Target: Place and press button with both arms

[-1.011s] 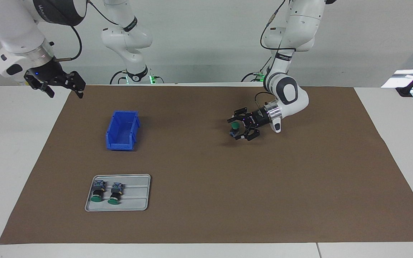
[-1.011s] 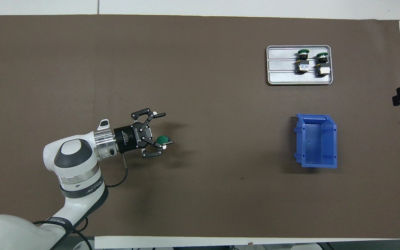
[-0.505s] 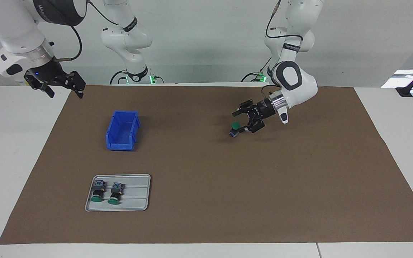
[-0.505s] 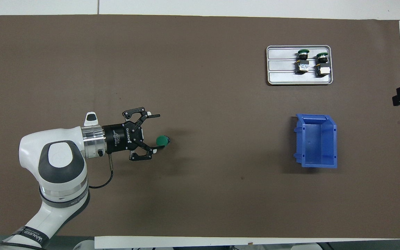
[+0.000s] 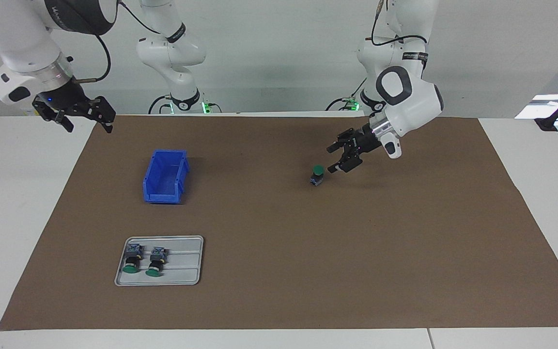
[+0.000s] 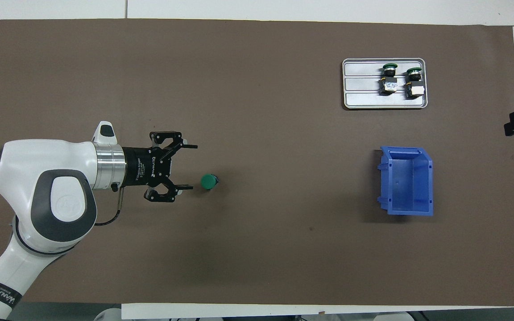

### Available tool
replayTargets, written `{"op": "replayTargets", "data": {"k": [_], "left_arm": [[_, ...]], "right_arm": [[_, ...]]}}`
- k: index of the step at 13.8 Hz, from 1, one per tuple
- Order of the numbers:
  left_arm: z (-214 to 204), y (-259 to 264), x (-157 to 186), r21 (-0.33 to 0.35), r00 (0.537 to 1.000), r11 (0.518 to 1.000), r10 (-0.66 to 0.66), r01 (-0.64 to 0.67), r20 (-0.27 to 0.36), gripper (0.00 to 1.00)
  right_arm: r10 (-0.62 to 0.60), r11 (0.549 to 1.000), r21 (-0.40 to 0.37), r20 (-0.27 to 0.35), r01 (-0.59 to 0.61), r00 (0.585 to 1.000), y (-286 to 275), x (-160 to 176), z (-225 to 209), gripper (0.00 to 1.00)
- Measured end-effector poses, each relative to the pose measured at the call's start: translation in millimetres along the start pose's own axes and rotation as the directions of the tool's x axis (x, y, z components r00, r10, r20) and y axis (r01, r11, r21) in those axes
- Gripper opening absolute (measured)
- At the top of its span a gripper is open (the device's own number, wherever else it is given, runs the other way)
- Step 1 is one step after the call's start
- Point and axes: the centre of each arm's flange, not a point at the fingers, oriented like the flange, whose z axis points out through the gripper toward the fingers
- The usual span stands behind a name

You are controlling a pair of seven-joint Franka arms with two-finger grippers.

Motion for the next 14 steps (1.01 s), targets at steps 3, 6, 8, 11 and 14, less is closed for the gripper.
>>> {"op": "replayTargets", "data": {"k": [3, 6, 8, 11, 14], "left_arm": [[-30, 20, -19, 0.173, 0.957, 0.961, 0.243, -0.216, -0.158, 1.00], [-29, 28, -52, 0.305, 0.858, 0.882, 0.441, -0.359, -0.264, 1.00], [-28, 28, -56, 0.350, 0.816, 0.850, 0.498, -0.393, -0.293, 0.99], [-17, 25, -75, 0.443, 0.720, 0.759, 0.627, -0.478, -0.298, 0.77], [3, 21, -89, 0.491, 0.657, 0.669, 0.718, -0.558, -0.231, 0.42]], "right_arm": [[0.000, 1.000, 0.000, 0.000, 0.000, 1.000, 0, 0, 0, 0.98], [0.000, 1.000, 0.000, 0.000, 0.000, 1.000, 0, 0, 0, 0.98], [0.000, 1.000, 0.000, 0.000, 0.000, 1.000, 0, 0, 0, 0.98], [0.000, 1.000, 0.000, 0.000, 0.000, 1.000, 0, 0, 0, 0.98], [0.000, 1.000, 0.000, 0.000, 0.000, 1.000, 0, 0, 0, 0.98]]}}
